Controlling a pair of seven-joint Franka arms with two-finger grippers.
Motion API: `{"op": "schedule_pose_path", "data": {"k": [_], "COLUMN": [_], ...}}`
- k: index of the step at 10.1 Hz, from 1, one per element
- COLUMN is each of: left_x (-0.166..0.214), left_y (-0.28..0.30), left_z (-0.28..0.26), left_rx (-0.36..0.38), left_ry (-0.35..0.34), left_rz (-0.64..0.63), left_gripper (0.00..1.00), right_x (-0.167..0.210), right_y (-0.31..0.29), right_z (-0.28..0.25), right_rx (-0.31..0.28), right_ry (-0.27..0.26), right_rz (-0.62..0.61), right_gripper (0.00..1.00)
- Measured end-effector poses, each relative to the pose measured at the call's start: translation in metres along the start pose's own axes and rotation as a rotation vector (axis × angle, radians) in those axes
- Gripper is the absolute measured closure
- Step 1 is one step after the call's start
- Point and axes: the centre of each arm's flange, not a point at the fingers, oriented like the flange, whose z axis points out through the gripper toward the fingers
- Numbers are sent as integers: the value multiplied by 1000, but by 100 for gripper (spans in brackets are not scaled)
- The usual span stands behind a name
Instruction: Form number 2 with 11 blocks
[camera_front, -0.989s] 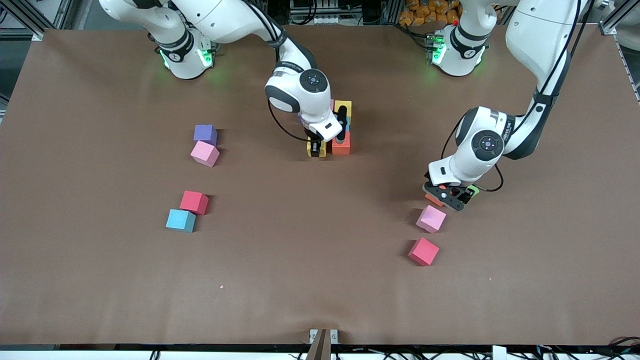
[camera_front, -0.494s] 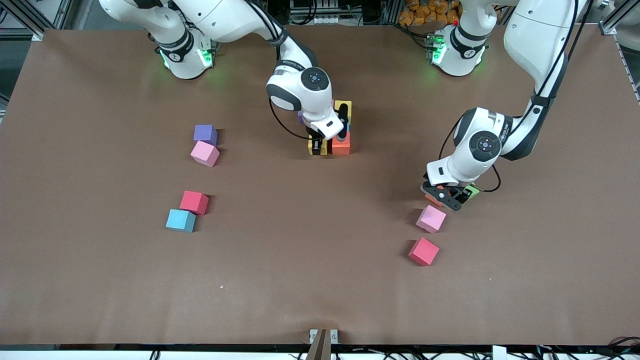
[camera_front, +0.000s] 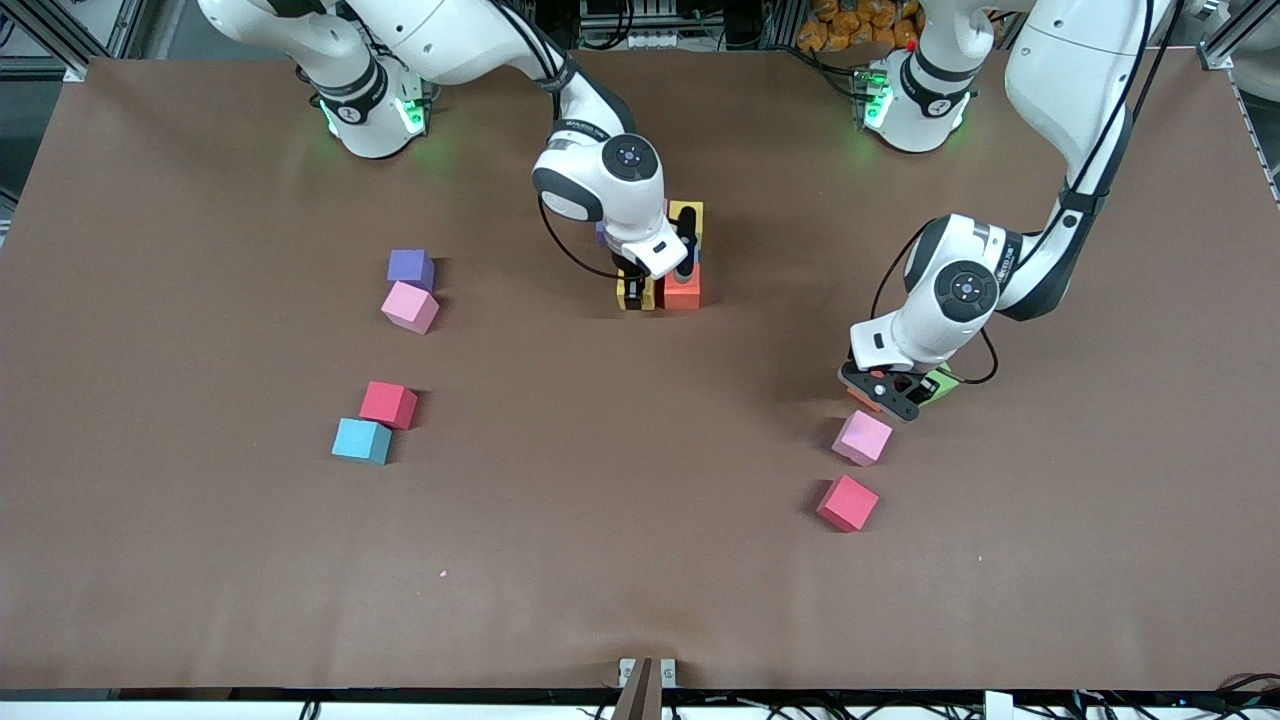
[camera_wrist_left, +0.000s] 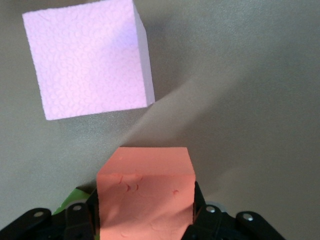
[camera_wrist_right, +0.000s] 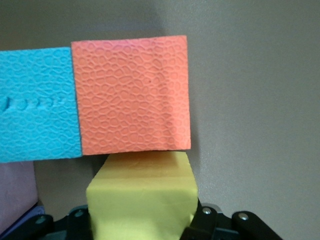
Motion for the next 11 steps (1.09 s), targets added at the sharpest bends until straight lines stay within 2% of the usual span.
{"op": "schedule_pose_path", "data": {"k": [6, 11], "left_x": [17, 21], "left_y": [-7, -21], "left_z": [-28, -67], "left_rx": [26, 48], "left_ry": [53, 45], "left_rz": [-7, -24], "left_gripper": [36, 35], "right_x": [1, 5], "right_y": [0, -2], "right_z": [-1, -1], "right_rx": [-2, -1], "right_ry": [7, 15], "right_rz": [0, -4], "right_gripper": [38, 38]}}
